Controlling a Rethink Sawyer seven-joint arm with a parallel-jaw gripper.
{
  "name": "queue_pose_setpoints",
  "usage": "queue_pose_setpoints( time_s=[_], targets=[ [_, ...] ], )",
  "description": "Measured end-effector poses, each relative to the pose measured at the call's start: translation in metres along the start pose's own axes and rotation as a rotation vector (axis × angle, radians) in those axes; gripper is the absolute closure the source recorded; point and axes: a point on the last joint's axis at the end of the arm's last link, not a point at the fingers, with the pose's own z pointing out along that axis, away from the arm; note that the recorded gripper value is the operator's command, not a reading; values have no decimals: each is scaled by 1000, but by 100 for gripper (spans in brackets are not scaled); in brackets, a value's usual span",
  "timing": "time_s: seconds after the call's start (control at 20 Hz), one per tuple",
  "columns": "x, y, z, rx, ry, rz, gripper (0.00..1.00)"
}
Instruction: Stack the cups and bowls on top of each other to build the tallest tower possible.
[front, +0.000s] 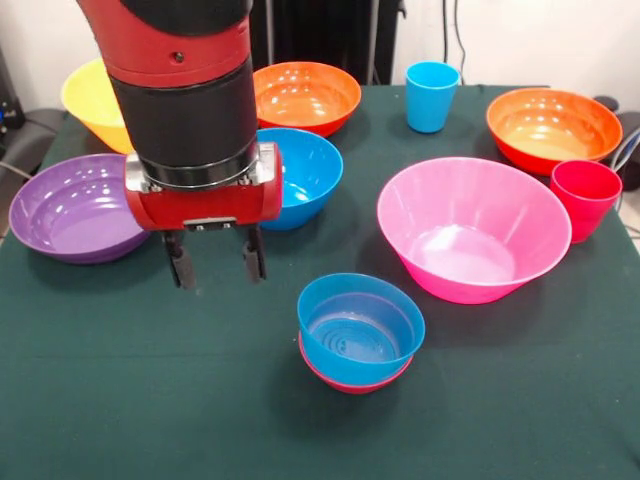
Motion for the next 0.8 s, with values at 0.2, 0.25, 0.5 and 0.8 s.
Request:
queue_pose_setpoints(
  time_s=[0.2,0.25,0.5,0.8],
  targets=[
    [4,7,9,-16,8,-13,0],
    [4,14,15,-28,12,-24,0],
    [0,31,21,-57,7,-49,0],
    [-3,45,26,-82,0,-68,0]
  ],
)
